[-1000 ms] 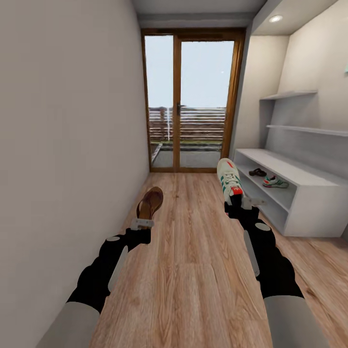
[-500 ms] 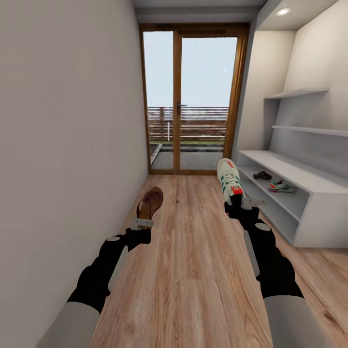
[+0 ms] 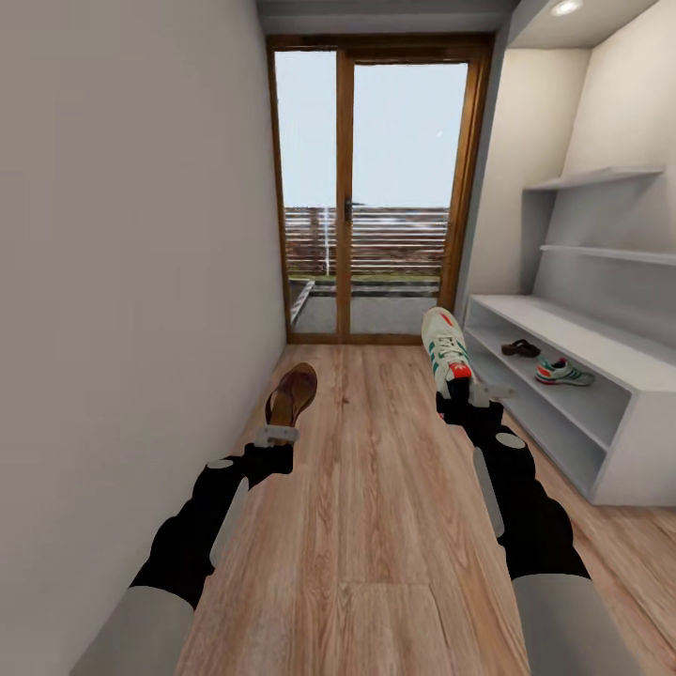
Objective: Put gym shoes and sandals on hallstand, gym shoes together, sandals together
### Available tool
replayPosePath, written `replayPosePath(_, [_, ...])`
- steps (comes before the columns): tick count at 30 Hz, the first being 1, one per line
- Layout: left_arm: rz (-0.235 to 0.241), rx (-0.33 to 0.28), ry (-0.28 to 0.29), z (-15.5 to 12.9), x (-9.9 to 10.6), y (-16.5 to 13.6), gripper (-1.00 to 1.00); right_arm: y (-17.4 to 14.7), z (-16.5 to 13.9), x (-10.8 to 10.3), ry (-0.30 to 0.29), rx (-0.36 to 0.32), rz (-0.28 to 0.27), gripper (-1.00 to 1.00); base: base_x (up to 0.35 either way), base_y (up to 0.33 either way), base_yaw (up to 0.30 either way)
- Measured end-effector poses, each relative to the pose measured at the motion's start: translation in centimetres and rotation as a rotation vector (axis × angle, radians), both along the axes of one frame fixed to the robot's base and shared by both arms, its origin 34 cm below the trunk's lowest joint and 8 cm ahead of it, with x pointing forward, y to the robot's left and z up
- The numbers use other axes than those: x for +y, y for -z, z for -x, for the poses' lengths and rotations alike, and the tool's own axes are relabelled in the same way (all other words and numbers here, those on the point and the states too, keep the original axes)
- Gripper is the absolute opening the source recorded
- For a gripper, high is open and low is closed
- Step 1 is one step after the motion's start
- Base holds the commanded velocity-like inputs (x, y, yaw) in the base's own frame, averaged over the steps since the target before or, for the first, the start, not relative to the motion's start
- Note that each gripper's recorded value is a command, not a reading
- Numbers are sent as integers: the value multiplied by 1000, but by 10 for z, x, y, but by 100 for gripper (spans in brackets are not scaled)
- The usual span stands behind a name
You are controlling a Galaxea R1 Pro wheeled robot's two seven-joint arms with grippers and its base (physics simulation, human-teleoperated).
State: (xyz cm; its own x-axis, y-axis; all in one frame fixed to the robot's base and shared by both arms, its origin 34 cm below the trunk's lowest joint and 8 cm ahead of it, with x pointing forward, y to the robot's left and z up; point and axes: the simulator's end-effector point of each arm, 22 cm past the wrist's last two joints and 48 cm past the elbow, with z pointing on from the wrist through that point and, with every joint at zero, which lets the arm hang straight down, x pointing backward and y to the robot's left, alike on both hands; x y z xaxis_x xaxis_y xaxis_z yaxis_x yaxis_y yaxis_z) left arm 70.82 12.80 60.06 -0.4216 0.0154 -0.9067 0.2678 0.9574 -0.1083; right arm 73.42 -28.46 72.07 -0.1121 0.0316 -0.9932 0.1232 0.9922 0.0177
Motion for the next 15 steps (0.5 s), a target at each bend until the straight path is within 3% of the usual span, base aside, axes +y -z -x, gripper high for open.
replayPosePath(15, [0,0,0,0,0,0,-100,0,0,0,0,0,0,-100,347,0,0])
